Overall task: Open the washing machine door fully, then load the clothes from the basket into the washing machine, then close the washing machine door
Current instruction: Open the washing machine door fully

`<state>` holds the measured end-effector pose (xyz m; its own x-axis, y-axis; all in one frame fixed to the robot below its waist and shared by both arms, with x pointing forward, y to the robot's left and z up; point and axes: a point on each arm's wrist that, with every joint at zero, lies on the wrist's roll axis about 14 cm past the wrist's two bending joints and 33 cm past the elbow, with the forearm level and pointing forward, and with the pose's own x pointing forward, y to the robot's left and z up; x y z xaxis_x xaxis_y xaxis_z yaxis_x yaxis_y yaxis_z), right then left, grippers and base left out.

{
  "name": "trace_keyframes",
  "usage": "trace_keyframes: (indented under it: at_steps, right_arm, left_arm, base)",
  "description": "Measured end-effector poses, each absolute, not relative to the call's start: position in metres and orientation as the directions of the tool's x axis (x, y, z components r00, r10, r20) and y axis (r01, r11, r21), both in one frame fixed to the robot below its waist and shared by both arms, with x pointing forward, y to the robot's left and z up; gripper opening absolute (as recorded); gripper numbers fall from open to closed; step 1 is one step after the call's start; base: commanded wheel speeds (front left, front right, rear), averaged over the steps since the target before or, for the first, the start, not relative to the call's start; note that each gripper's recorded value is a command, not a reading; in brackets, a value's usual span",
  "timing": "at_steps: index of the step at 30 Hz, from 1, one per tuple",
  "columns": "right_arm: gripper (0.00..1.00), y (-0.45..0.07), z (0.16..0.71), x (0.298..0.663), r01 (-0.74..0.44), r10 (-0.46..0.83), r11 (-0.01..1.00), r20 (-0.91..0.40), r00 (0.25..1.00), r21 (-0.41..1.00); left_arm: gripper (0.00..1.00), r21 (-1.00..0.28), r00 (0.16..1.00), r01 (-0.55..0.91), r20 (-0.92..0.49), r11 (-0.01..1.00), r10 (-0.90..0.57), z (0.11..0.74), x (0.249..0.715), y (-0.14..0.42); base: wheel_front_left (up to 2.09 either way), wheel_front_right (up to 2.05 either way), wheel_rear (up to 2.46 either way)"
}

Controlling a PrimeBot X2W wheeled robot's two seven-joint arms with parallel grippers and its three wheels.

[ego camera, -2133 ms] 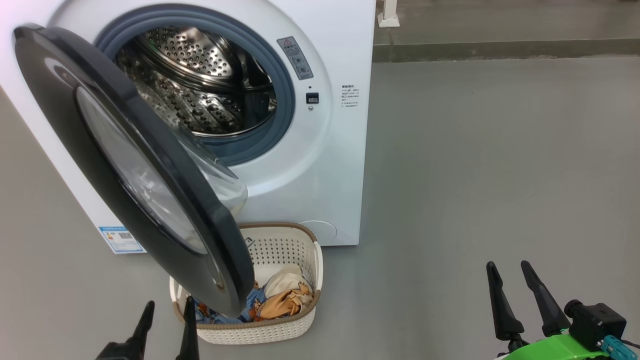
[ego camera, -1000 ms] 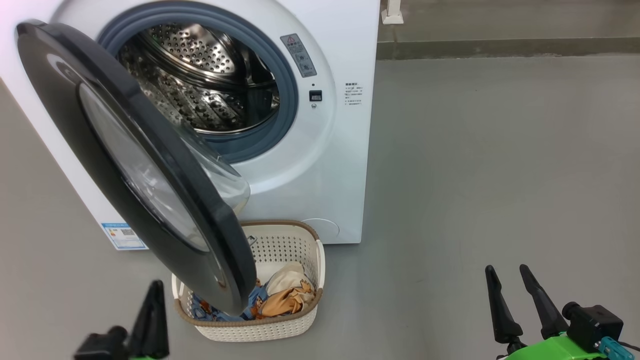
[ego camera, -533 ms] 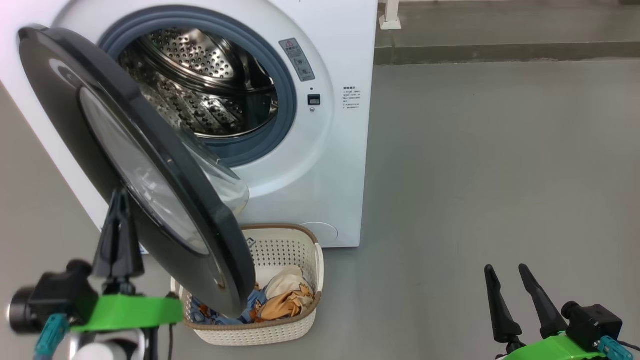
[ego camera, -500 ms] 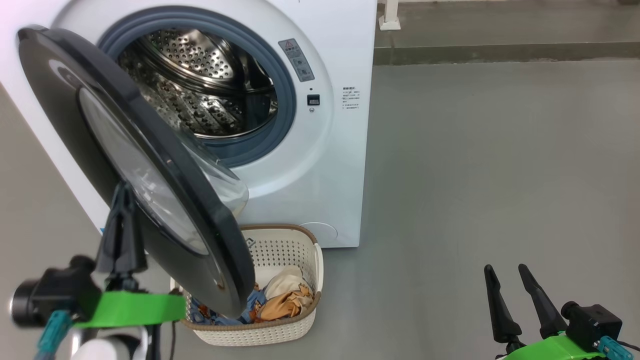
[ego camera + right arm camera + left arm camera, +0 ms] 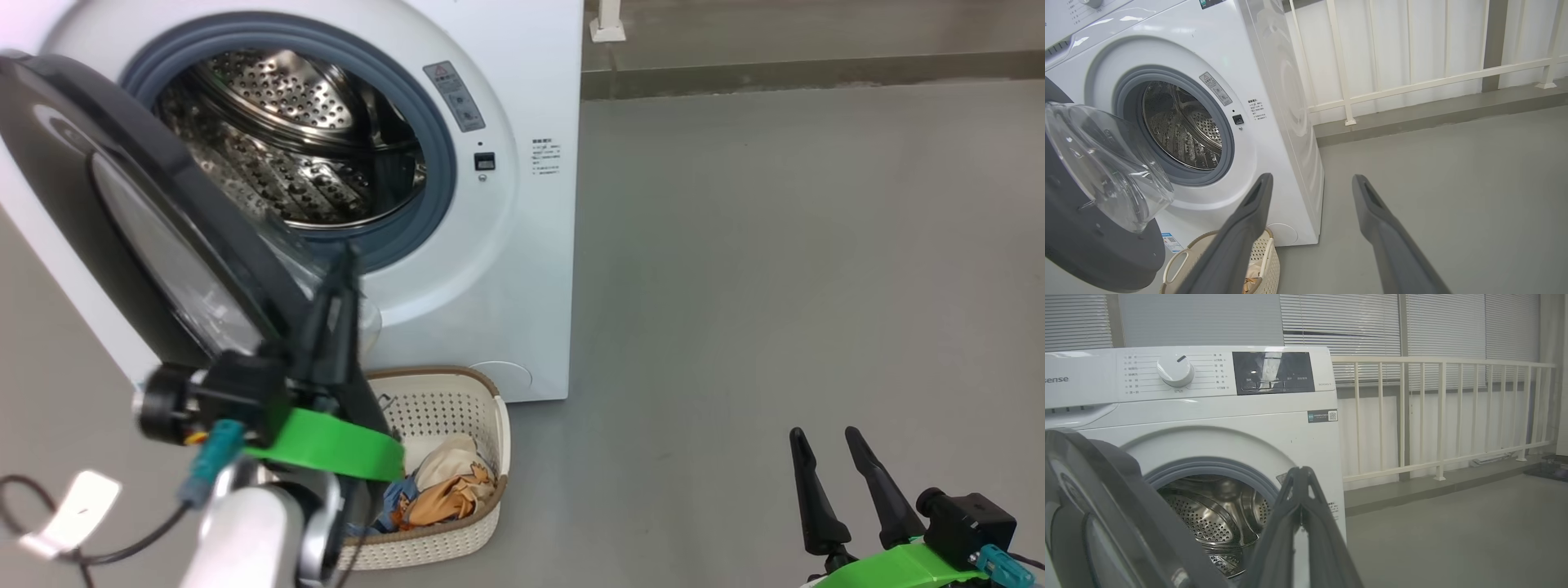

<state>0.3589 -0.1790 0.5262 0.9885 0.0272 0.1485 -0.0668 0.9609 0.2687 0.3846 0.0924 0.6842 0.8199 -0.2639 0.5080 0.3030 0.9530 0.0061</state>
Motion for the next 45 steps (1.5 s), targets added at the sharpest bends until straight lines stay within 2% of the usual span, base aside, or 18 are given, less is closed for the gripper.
trace_keyframes:
  at_steps: [9, 12, 20, 27, 45]
  right_arm:
    - [1.00, -0.187, 0.522, 0.355, -0.041, 0.002, 0.960, 0.138, 0.990, 0.276]
    - [1.00, -0.189, 0.523, 0.354, -0.035, -0.004, 0.960, 0.138, 0.990, 0.276]
    - [1.00, -0.191, 0.523, 0.355, -0.028, -0.011, 0.960, 0.138, 0.990, 0.277]
    - [1.00, -0.189, 0.519, 0.356, -0.030, -0.006, 0.960, 0.126, 0.992, 0.279]
    - [1.00, -0.184, 0.513, 0.359, -0.038, 0.008, 0.958, 0.107, 0.994, 0.285]
  left_arm:
    - [0.00, -0.025, 0.864, 0.414, 0.325, 0.910, -0.384, 0.631, 0.397, 0.049]
    - [0.00, -0.096, 0.882, 0.424, 0.267, 0.900, -0.387, 0.613, 0.401, 0.046]
    - [0.00, -0.211, 0.919, 0.394, 0.104, 0.894, -0.380, 0.562, 0.405, 0.044]
    - [0.00, -0.226, 0.939, 0.335, 0.003, 0.915, -0.343, 0.529, 0.407, 0.055]
    - [0.00, -0.213, 0.952, 0.301, 0.007, 0.930, -0.307, 0.521, 0.409, 0.065]
  base:
    - [0.00, 0.00, 0.00]
    - [0.00, 0.00, 0.00]
    - [0.00, 0.00, 0.00]
    - [0.00, 0.00, 0.00]
    - [0.00, 0.00, 0.00]
